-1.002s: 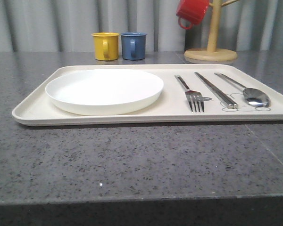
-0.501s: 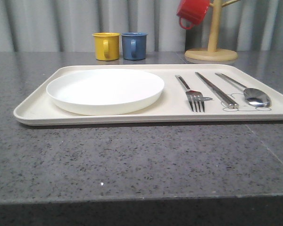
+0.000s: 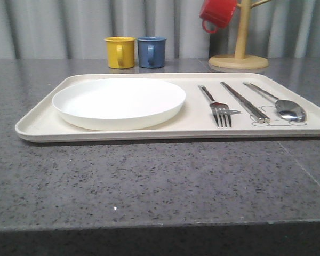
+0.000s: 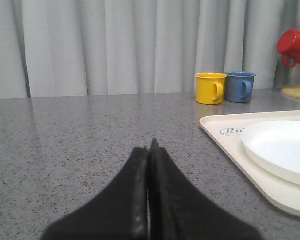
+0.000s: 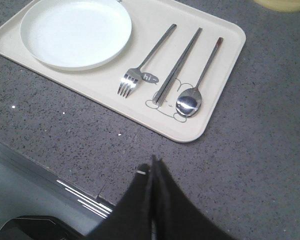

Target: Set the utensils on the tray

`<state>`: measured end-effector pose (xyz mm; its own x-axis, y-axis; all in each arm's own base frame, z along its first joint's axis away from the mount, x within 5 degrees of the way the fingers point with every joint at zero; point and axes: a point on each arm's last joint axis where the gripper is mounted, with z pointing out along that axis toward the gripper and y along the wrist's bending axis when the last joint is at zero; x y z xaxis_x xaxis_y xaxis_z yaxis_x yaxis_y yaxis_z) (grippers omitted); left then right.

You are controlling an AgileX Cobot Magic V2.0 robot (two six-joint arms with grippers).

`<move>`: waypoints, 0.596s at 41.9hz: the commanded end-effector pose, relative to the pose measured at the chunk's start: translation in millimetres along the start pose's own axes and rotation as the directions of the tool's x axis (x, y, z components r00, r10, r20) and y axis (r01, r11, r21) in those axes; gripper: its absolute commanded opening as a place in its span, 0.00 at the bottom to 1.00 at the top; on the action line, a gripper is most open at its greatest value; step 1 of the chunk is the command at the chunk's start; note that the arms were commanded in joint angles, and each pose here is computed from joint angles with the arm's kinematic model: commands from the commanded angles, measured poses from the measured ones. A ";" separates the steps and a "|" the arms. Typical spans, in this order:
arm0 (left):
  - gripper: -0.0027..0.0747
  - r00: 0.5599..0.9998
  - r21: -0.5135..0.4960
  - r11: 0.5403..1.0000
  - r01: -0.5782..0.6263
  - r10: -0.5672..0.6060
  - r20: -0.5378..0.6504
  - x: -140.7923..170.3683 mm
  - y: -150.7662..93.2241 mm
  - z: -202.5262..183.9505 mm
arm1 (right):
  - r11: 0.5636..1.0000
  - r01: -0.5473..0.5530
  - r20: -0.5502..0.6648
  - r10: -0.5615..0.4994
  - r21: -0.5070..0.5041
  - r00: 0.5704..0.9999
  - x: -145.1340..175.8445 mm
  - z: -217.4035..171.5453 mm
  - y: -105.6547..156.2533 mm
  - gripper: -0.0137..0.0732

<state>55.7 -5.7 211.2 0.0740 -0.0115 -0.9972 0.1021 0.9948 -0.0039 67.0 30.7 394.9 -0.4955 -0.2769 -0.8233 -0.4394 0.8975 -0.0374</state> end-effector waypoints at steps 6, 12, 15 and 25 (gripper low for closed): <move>0.01 0.996 -0.001 1.000 0.009 -0.009 0.087 -4.1 0.1 -1.7 | 1.000 0.001 0.126 -0.005 0.031 0.992 -4.4 -6.2 -2.0 0.08; 0.01 0.996 -0.001 1.000 0.009 -0.009 0.087 -4.1 0.1 -1.7 | 0.988 -0.066 0.305 0.021 0.139 0.952 19.8 -1.2 -7.7 0.08; 0.01 0.996 -0.001 1.000 0.009 -0.009 0.087 -4.1 0.1 -1.7 | 0.974 -0.106 0.415 0.013 0.201 0.910 38.7 6.1 -10.1 0.08; 0.01 0.996 -0.001 1.000 0.009 -0.009 0.087 -4.1 0.1 -1.7 | 0.928 -0.203 0.570 -0.011 0.311 0.822 109.8 43.5 -12.2 0.08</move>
<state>55.7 -5.7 211.2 0.0738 -0.0131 -0.9972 0.1022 0.9947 -0.0055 50.2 6.1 287.1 -0.1219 -0.0628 -0.9905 -0.1153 0.9921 -0.0487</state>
